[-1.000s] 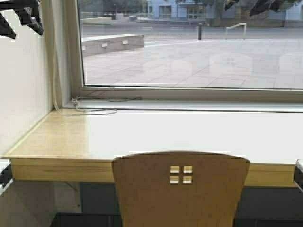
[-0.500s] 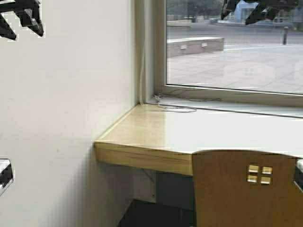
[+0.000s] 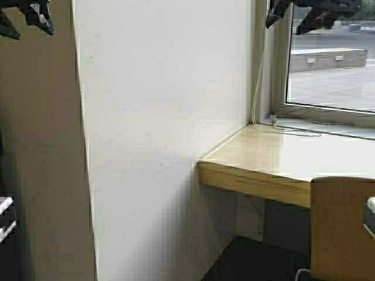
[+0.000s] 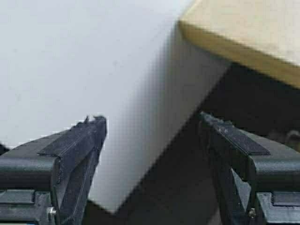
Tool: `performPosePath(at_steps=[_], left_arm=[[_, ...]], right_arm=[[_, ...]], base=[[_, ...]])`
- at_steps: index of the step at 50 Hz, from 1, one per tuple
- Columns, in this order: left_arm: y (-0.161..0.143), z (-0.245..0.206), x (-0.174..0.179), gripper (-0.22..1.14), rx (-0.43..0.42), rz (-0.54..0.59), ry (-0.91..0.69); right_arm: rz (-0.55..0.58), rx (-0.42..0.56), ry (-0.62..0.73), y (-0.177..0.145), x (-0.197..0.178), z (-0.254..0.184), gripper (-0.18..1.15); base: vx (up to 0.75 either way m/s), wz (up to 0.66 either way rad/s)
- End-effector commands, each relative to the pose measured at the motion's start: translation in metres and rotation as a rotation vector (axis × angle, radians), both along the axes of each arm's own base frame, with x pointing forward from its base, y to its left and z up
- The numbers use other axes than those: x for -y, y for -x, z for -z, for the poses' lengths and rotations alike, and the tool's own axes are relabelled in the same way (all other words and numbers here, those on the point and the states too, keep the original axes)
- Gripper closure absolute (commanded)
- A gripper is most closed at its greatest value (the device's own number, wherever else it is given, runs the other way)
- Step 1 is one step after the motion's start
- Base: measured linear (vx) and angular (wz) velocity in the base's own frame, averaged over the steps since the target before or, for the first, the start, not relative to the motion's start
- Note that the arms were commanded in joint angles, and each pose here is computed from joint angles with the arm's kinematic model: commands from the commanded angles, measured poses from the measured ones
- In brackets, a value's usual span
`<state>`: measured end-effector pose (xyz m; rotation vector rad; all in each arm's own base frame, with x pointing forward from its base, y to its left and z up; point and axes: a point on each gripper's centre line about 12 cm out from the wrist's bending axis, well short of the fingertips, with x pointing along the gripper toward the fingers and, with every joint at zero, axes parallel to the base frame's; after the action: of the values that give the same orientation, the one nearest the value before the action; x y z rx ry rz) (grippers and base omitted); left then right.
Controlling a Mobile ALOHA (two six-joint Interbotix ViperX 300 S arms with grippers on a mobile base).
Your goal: Push the chairs under the table
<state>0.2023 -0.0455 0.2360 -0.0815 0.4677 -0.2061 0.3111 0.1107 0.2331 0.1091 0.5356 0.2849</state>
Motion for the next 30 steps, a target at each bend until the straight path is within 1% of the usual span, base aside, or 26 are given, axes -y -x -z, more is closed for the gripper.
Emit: performPosePath(at_steps=[1,11,15,23,30], left_arm=[[-0.002,-0.005,0.000,0.02,0.011,-0.002,0.008],[-0.002,-0.003,0.001,0.02,-0.004,-0.004,0.012],[-0.004,-0.003,0.001,0.02,0.001,-0.006,0.008],[-0.007,0.000,0.001,0.02,0.007,-0.011,0.008],[-0.007,-0.001,0.001,0.02,-0.006,-0.015,0.025]], right_arm=[[0.000,0.008,-0.008,-0.006,-0.003,-0.003,0.04],[-0.026,-0.003,-0.008,-0.004,-0.013,-0.001,0.04],[-0.029,-0.004,-0.007,-0.009,-0.016,-0.001,0.04],[-0.029,-0.047,0.009,-0.017,-0.019,0.015,0.04],[-0.027,-0.063,0.011,-0.028,-0.023,0.021,0.04]], base=[[-0.27,0.19],[-0.29,0.20],[-0.30,0.21],[-0.35,0.20],[-0.39,0.20]])
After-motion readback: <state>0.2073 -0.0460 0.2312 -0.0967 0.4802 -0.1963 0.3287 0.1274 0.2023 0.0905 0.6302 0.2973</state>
